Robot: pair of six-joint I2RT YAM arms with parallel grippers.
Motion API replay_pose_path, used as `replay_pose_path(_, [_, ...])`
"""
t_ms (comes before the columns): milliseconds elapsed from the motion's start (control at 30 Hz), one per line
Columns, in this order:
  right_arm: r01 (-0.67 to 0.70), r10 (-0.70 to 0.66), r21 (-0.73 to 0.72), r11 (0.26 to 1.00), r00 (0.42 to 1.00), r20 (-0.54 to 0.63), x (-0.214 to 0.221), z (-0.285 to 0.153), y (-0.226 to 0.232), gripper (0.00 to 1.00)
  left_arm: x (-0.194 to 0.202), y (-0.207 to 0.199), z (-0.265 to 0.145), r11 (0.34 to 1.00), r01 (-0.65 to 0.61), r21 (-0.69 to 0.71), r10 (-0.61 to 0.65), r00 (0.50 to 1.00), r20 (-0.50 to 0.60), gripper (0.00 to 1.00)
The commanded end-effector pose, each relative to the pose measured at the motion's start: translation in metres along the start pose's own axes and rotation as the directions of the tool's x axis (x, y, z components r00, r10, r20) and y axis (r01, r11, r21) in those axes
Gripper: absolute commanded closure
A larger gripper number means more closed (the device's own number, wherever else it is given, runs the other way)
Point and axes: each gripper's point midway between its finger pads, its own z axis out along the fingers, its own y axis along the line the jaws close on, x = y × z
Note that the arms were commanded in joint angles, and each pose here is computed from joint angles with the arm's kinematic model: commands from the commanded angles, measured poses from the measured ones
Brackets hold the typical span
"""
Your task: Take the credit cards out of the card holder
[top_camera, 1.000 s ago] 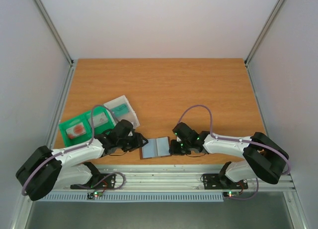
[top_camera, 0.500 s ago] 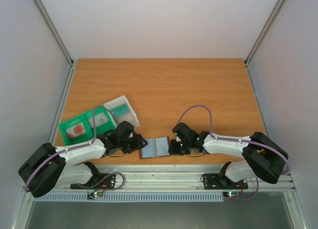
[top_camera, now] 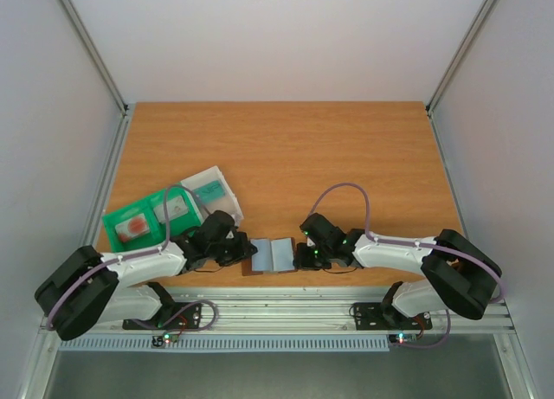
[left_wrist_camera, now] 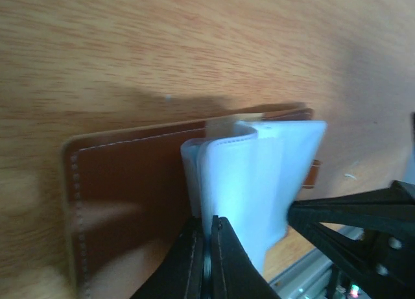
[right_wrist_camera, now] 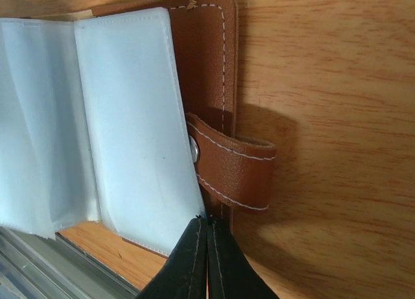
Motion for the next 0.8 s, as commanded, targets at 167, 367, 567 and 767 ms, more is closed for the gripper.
replay_pose_path(167, [-0.026,0.027,0.044,0.999,0.999,-0.038,0.012,0.011,-0.016,0.96,-0.003,-0.04,-0.011,0.976,-0.012,0.219,0.004,0.999,0.041,1.0])
replay_pose_path(367, [-0.036,0.037,0.04,0.999,0.999,-0.036,0.011,0.01,-0.014,0.96,-0.002,-0.031,-0.007,0.984,-0.002,0.178,-0.004,0.999,0.035,0.92])
replay_pose_path(567, [-0.043,0.045,0.047,0.998,0.999,-0.028,0.012,0.005,-0.015,0.96,-0.008,-0.026,-0.017,0.995,-0.033,0.097,0.026,0.997,0.069,0.75])
replay_pose_path(767, [-0.045,0.046,0.026,0.999,0.999,-0.026,0.011,0.001,-0.01,0.93,-0.01,-0.002,-0.035,0.997,-0.061,-0.047,0.066,0.991,0.114,0.55])
